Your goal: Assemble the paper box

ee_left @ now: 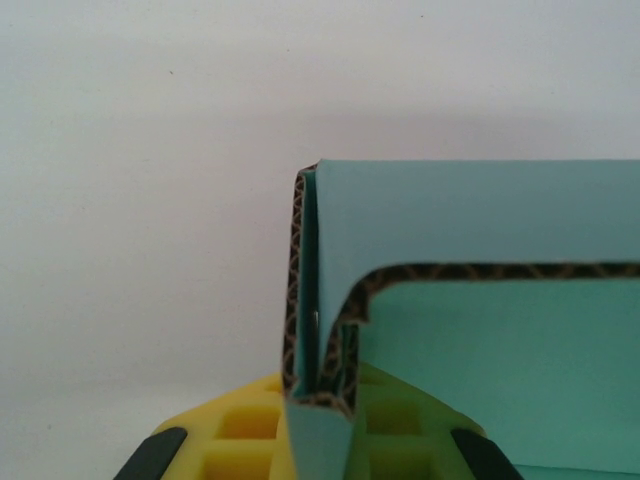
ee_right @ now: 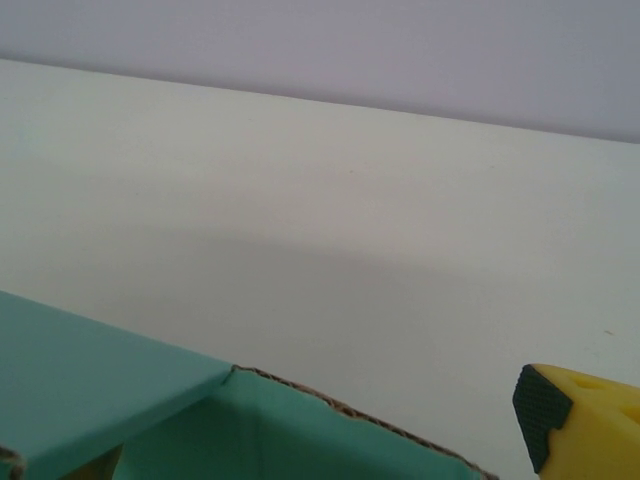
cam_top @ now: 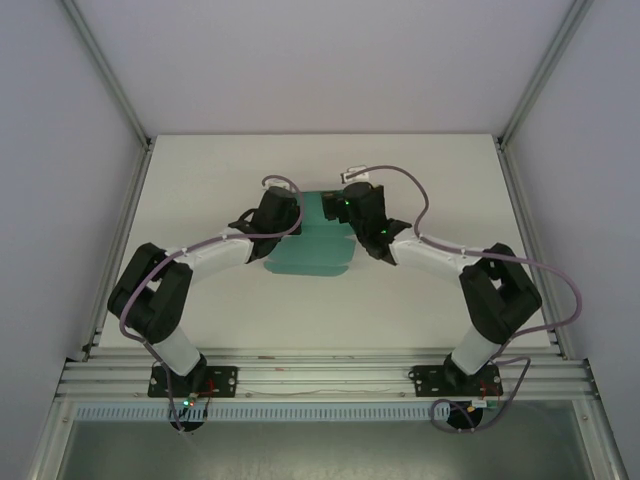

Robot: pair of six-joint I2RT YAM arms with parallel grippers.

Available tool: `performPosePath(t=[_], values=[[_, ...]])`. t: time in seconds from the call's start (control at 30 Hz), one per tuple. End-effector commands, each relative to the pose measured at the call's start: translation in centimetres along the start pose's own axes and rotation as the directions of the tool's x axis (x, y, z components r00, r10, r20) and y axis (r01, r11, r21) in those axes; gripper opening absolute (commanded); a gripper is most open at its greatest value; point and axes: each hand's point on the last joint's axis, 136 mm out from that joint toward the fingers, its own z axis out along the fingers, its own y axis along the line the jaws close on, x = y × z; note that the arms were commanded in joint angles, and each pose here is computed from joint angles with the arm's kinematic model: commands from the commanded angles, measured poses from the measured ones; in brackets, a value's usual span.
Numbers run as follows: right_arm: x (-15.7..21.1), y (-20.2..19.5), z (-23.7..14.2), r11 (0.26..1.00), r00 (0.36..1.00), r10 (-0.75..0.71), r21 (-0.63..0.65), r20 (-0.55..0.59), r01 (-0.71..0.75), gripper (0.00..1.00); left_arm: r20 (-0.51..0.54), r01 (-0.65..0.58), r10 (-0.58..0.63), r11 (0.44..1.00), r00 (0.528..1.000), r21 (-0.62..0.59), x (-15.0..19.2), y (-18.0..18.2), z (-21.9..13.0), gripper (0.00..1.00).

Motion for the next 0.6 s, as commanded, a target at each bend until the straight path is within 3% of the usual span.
performPosePath(t=[0.0,0.33,0.57], values=[[-1.0,-2.6,-2.9,0.997,1.0,0.01,0.079,0.01,-0.011,0.99,0.011,0.003,-0.002,0.999,1.0,-0.032,-0.8,0.0,-0.8,0.0],[7.3,-5.8,-9.6,0.99,0.958,0.132,-0.018,-0.255,-0.141,1.0,0.058,0.004,0.0,0.998,0.998,-0.061,-2.2,0.6,-1.9,0.0],[9.4,-6.6,-8.4,0.971,0.926,0.229,0.003,-0.3,-0.239,1.0,0.054,0.004,-0.002,0.999,0.999,-0.035,-2.3,0.2,-2.0,0.0]])
